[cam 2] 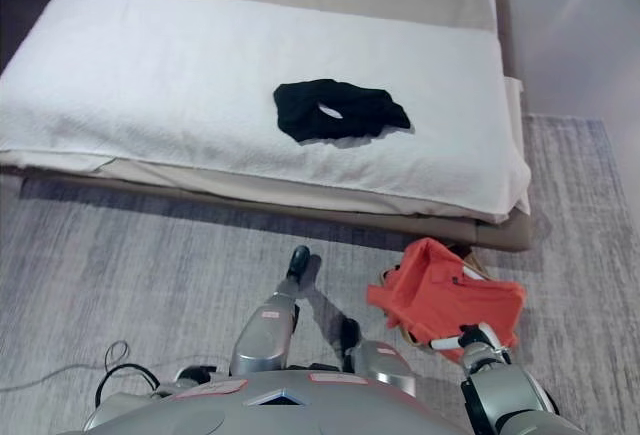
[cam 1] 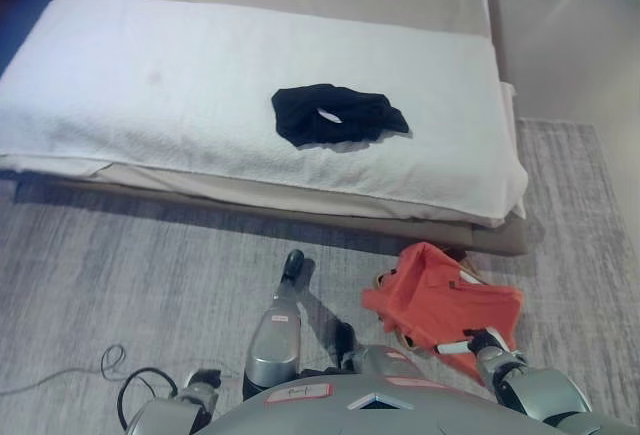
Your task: Put the clothes on the bed into the basket.
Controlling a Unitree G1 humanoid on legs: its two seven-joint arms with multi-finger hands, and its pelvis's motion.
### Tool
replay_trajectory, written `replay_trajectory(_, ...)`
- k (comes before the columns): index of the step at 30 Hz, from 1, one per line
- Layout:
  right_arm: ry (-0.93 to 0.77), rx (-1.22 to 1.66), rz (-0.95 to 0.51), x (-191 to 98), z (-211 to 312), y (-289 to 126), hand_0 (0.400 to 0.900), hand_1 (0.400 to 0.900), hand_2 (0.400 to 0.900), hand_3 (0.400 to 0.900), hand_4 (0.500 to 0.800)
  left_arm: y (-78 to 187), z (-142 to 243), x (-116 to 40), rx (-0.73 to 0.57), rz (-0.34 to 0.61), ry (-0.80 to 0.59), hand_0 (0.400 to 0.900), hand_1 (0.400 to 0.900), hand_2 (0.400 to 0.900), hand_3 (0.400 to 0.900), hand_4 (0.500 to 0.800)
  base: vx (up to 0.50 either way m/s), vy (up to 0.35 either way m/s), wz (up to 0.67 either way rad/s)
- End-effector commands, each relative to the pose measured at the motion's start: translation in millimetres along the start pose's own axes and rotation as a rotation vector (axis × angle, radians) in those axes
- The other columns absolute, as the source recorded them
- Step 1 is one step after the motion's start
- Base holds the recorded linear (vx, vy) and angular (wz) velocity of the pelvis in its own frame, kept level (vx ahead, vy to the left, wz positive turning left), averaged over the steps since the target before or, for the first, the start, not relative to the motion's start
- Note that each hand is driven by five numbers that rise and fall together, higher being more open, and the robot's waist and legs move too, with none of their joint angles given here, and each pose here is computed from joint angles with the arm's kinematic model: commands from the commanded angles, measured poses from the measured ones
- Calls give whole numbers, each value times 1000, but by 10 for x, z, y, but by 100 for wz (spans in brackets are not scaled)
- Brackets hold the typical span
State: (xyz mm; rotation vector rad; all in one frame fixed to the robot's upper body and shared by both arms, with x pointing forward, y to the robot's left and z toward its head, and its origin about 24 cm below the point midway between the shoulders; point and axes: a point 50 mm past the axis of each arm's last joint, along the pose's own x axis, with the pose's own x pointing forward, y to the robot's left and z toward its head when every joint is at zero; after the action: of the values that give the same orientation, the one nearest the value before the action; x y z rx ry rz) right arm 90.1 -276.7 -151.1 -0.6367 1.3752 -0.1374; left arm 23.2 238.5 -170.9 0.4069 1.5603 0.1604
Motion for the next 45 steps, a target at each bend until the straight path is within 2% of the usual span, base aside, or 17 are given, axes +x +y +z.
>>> replay_trajectory(1, 39, -52, -21, 3, -194, -26, 900, 900, 900, 900, 800, 303, -164, 29, -63, 104, 29, 900, 900, 900, 900, 800, 586, 318, -75)
replay_trajectory(8, -31, -52, 38, -11, -24, 96, 900, 900, 900, 900, 800, 447, -40, 32, -59, 130, -15, 900, 900, 900, 900, 800, 446, 231, -10)
replay_trajectory(19, -150, -68, 2, -29, 281, 61, 900, 900, 900, 900, 800, 672, 189, 14, -11, 178, -81, 900, 900, 900, 900, 800, 386, 187, 22)
replay_trajectory(23, -233, -137, -67, -41, 513, -109, 900, 900, 900, 900, 800, 652, 202, 14, 10, 178, -91, 900, 900, 900, 900, 800, 310, -28, 45)
replay_trajectory(29, -431, -289, -280, -185, 1172, -621, 900, 900, 900, 900, 800, 518, 78, 25, -7, 165, -70, 900, 900, 900, 900, 800, 134, -60, 14)
replay_trajectory(32, -543, -405, -441, -398, 1662, -963, 900, 900, 900, 900, 800, 399, 39, 25, 0, 149, -66, 900, 900, 900, 900, 800, 72, -75, 36)
replay_trajectory(35, -609, -471, -533, -566, 1964, -1088, 900, 900, 900, 900, 800, 310, 98, 17, 8, 139, -85, 900, 900, 900, 900, 800, -29, -53, 21)
replay_trajectory(40, -776, -602, -719, -1132, 2716, -1265, 900, 900, 900, 900, 800, 220, 263, -5, -13, 142, -134, 900, 900, 900, 900, 800, -99, -58, 15)
replay_trajectory(45, -868, -585, -814, -1588, 3139, -1380, 900, 900, 900, 900, 800, 198, 452, -34, -32, 153, -180, 900, 900, 900, 900, 800, -88, -40, 30)
